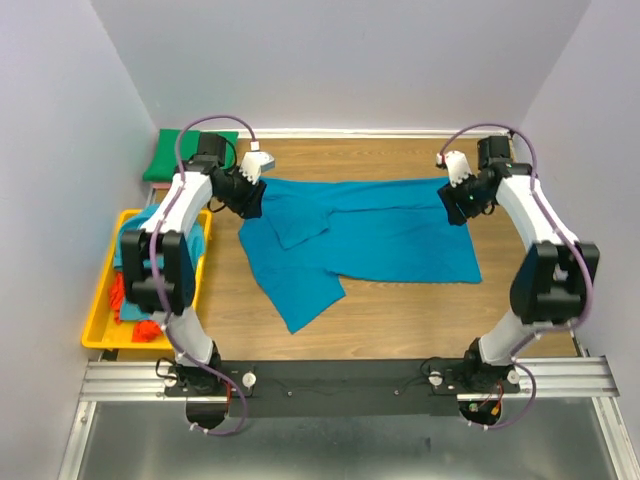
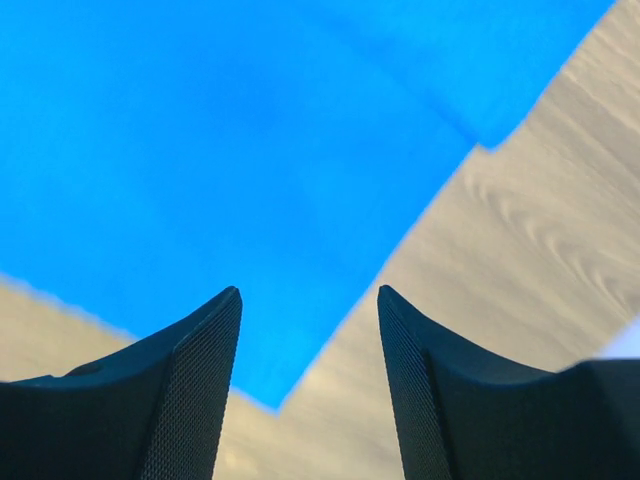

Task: Fold and stack the t-shirts
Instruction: Fold the tshirt

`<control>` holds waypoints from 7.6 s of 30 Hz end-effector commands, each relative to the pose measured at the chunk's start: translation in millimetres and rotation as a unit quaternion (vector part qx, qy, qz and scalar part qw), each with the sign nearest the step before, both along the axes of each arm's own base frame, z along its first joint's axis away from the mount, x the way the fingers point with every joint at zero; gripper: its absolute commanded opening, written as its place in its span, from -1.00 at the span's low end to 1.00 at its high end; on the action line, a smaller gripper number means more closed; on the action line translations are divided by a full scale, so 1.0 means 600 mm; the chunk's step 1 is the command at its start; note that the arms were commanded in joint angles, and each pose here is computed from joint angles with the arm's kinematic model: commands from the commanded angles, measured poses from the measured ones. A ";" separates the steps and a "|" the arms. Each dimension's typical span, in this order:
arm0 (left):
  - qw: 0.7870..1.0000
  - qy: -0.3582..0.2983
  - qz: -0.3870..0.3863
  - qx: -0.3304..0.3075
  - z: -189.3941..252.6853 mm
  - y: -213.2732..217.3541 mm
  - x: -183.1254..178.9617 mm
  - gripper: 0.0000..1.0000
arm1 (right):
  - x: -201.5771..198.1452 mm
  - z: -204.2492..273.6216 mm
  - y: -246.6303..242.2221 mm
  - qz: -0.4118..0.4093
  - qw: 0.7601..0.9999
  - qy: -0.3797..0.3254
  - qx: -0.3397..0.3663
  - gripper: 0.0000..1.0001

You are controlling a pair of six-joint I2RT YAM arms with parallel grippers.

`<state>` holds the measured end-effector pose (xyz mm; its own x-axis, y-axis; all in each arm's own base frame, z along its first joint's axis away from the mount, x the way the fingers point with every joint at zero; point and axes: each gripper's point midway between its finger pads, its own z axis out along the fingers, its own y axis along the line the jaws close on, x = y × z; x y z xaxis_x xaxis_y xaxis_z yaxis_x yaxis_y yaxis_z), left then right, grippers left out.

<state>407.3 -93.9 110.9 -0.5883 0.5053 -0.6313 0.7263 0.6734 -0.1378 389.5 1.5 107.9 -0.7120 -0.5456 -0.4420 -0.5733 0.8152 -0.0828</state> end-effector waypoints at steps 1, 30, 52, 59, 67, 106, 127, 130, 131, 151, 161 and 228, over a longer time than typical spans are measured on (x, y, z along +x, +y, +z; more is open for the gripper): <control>0.994 -0.019 -0.101 0.028 0.025 -0.007 -0.088 0.11 | -0.120 -0.010 -0.007 0.091 0.994 0.053 -0.027 0.22; 0.960 -0.009 -0.260 0.107 -0.049 -0.053 -0.283 0.09 | -0.237 -0.184 -0.072 0.195 0.964 0.099 -0.153 -0.08; 0.935 -0.011 -0.296 0.196 -0.153 -0.071 -0.295 0.01 | -0.220 -0.176 -0.076 0.176 0.967 0.093 -0.157 -0.99; 0.927 0.000 -0.299 0.226 -0.177 -0.052 -0.299 -0.69 | -0.222 -0.163 -0.077 0.188 0.965 0.081 -0.163 -0.99; 0.916 -0.010 -0.343 0.207 -0.128 -0.050 -0.331 -1.00 | -0.226 -0.129 -0.080 0.178 0.968 0.065 -0.165 -0.99; 0.930 -0.042 -0.315 0.184 -0.019 -0.061 -0.083 -1.00 | -0.050 -0.063 -0.105 0.182 0.975 0.057 -0.114 -0.99; 0.925 -0.027 -0.318 0.204 -0.052 -0.038 -0.009 -1.00 | 0.022 -0.087 -0.108 0.178 0.976 0.058 -0.113 -0.99; 0.926 -0.026 -0.317 0.202 -0.057 -0.039 -0.007 -1.00 | 0.030 -0.093 -0.102 0.183 0.975 0.060 -0.113 -0.99; 0.927 -0.023 -0.315 0.201 -0.059 -0.039 -0.007 -1.00 | 0.032 -0.093 -0.101 0.184 0.975 0.059 -0.113 -0.99; 0.934 -0.017 -0.291 0.209 -0.097 -0.025 0.002 -1.00 | 0.059 -0.109 -0.087 0.191 0.972 0.063 -0.119 -0.99; 0.950 -0.028 -0.246 0.192 -0.077 -0.012 0.025 -0.38 | 0.068 -0.094 -0.093 0.141 0.981 0.055 -0.121 -0.18; 0.979 0.180 -0.026 -0.090 -0.101 -0.050 -0.175 0.04 | -0.096 -0.036 0.472 0.051 0.932 0.167 0.319 0.06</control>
